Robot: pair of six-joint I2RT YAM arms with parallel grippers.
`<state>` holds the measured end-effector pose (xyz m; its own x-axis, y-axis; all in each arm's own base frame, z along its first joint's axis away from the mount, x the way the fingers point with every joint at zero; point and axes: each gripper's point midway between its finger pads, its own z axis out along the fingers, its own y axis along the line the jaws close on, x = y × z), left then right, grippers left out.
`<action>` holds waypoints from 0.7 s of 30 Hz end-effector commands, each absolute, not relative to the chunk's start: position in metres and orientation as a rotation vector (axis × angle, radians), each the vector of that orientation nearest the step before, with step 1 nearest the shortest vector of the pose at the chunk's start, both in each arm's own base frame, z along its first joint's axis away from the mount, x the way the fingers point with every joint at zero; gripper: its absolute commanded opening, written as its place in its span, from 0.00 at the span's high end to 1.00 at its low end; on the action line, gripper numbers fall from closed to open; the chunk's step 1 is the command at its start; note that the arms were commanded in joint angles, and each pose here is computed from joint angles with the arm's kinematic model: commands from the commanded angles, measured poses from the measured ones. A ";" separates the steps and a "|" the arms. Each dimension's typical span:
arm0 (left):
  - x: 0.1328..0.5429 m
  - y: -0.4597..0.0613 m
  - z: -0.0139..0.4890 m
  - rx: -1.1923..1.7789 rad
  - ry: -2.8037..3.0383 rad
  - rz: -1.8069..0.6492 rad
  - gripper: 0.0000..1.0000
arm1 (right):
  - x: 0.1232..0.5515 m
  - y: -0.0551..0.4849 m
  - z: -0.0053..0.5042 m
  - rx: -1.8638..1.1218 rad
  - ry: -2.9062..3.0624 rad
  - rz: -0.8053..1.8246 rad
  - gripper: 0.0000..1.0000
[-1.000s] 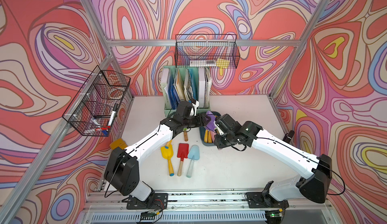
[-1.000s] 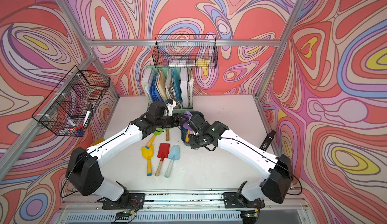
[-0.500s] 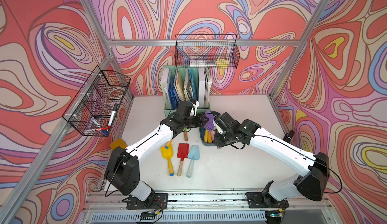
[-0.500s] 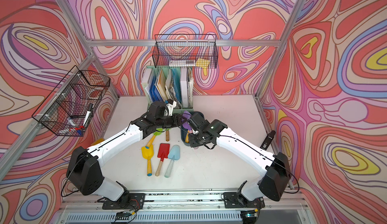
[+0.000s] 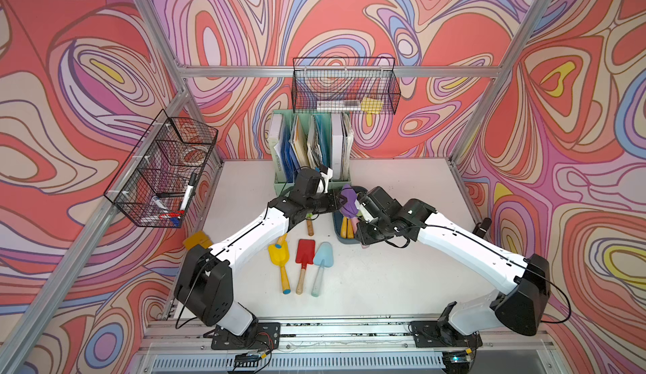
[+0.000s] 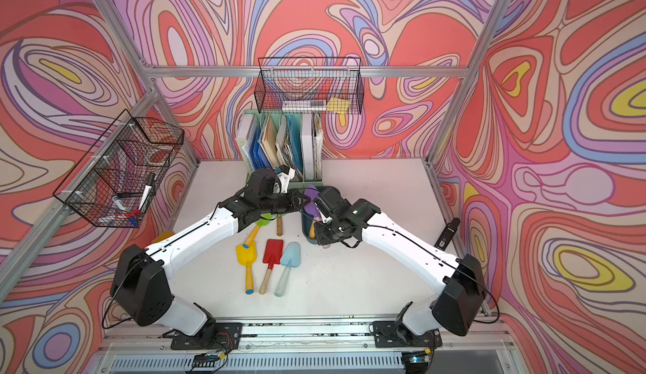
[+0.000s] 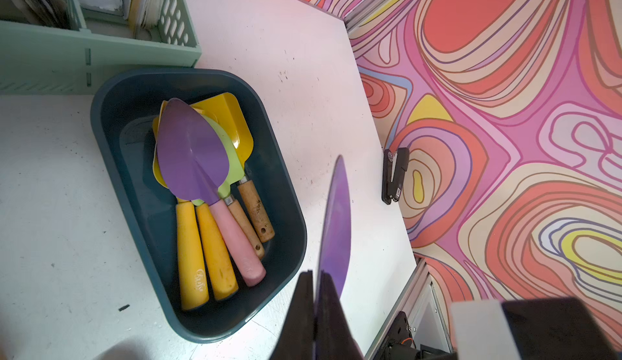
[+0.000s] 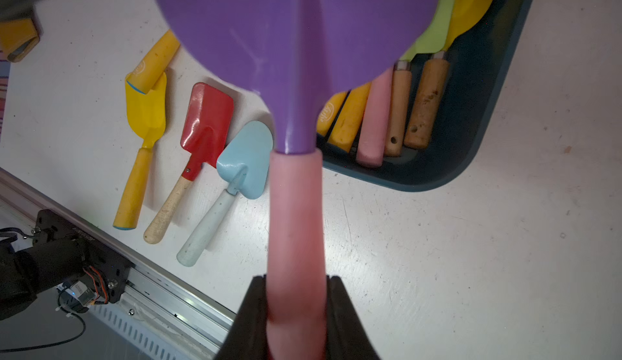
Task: Put the shovel into the storage box
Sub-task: Place the shovel in the storage box.
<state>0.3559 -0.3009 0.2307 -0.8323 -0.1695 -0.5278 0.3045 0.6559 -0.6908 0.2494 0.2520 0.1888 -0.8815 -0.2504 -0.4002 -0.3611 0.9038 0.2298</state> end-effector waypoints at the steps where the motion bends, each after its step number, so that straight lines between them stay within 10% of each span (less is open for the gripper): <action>1: 0.358 -0.300 0.212 0.093 2.340 -1.065 1.00 | 0.261 0.257 0.208 -0.429 2.631 0.444 0.79; 6: 0.365 -0.302 0.202 0.088 2.351 -1.047 1.00 | 0.260 0.251 0.212 -0.404 2.623 0.433 0.53; 21: 0.408 -0.320 0.184 0.153 2.334 -0.957 1.00 | 0.249 0.222 0.211 -0.315 2.633 0.387 0.50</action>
<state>0.3907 -0.3118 0.1636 -0.8620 -0.1259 -0.4911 0.2468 0.7421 -0.6233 0.2522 0.2320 0.2161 -0.8596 -0.1750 -0.4800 -0.3147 0.9215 0.2278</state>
